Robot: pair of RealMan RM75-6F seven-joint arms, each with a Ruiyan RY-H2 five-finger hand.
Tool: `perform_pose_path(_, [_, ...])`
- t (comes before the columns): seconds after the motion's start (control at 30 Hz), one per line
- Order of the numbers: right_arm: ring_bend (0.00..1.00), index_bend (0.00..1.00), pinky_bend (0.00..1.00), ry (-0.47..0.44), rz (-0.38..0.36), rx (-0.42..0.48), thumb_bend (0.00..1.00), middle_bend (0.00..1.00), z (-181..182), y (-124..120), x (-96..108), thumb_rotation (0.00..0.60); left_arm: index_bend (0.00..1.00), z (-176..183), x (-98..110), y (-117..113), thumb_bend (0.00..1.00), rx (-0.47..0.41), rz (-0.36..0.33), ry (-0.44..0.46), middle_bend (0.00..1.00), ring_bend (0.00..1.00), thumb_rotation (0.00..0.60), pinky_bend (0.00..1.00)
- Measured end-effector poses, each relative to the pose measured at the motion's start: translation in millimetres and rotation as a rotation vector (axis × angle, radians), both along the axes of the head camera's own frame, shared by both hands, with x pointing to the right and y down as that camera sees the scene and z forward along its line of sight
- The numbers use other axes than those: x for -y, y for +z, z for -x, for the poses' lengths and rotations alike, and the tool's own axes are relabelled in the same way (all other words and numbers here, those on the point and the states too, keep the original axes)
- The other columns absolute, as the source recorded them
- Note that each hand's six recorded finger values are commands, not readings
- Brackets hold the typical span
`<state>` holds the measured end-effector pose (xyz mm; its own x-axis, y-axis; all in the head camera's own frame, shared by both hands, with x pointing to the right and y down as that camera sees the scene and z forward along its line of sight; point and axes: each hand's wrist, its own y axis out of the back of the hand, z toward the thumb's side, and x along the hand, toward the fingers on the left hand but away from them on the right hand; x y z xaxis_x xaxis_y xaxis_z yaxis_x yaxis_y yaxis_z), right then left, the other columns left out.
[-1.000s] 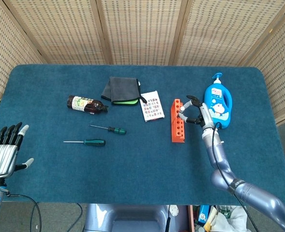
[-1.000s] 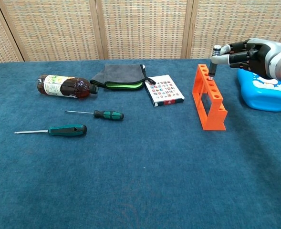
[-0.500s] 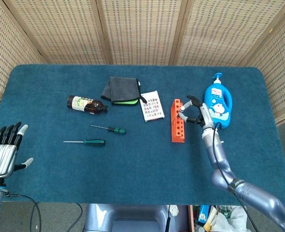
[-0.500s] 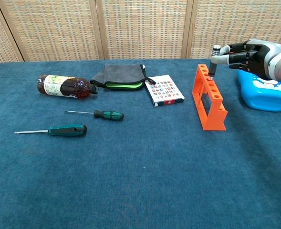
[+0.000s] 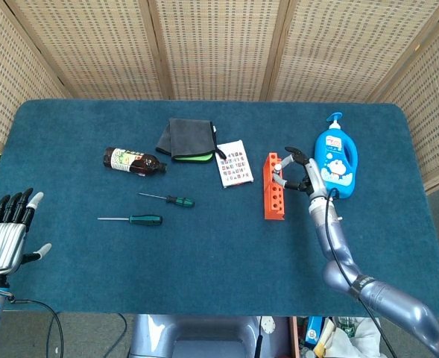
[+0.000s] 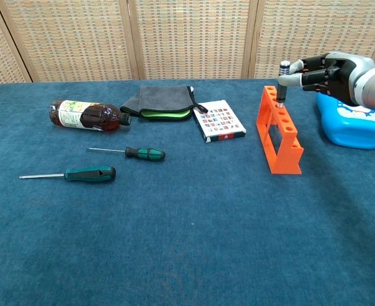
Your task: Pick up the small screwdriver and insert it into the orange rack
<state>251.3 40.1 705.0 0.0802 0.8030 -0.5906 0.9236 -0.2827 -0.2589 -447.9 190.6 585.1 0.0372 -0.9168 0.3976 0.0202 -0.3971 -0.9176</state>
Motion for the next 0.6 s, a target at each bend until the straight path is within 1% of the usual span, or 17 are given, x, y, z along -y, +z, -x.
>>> perform_pose_path(0.6, [0.0,0.62,0.02,0.001,0.005,-0.002,0.3,0.13,0.2,2.2,-1.2,0.6,0.0,-0.1,-0.1,0.6,0.0,0.0,0.002,0.001,0.0,0.0,0.6,0.0])
